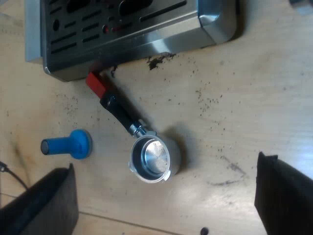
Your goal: Put the handle in the coffee machine
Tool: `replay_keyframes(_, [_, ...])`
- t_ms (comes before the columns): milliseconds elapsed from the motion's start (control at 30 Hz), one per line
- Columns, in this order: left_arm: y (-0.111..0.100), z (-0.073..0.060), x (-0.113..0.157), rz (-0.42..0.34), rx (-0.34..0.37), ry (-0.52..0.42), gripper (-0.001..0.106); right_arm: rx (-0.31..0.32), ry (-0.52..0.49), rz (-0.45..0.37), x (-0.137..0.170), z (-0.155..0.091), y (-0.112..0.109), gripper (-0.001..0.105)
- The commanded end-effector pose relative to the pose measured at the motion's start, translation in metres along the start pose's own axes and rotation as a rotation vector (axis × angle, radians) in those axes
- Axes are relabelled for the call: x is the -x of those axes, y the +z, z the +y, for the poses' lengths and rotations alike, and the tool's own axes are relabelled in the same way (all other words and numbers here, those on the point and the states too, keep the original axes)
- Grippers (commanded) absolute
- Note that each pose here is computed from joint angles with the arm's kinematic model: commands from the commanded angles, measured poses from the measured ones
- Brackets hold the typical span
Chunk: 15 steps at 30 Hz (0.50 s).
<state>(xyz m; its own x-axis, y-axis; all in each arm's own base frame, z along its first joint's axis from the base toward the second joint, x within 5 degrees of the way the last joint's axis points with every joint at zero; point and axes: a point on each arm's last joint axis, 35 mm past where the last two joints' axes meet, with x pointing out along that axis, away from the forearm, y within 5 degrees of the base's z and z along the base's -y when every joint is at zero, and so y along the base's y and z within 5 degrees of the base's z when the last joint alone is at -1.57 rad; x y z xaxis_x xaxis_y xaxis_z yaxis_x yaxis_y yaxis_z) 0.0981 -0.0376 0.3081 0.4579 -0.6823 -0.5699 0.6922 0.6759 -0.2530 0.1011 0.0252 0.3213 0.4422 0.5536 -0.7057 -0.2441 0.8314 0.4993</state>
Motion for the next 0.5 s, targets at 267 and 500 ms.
replay_keyframes(267, [0.005, -0.009, -0.02, 0.09, -0.105, -0.157, 0.092, 0.002, -0.011, 0.191, -0.028, 0.017, 0.003, 0.076])
replay_keyframes(500, [0.005, -0.007, -0.029, 0.123, -0.167, -0.194, 0.092, -0.011, -0.106, 0.222, -0.061, 0.051, -0.001, 0.076])
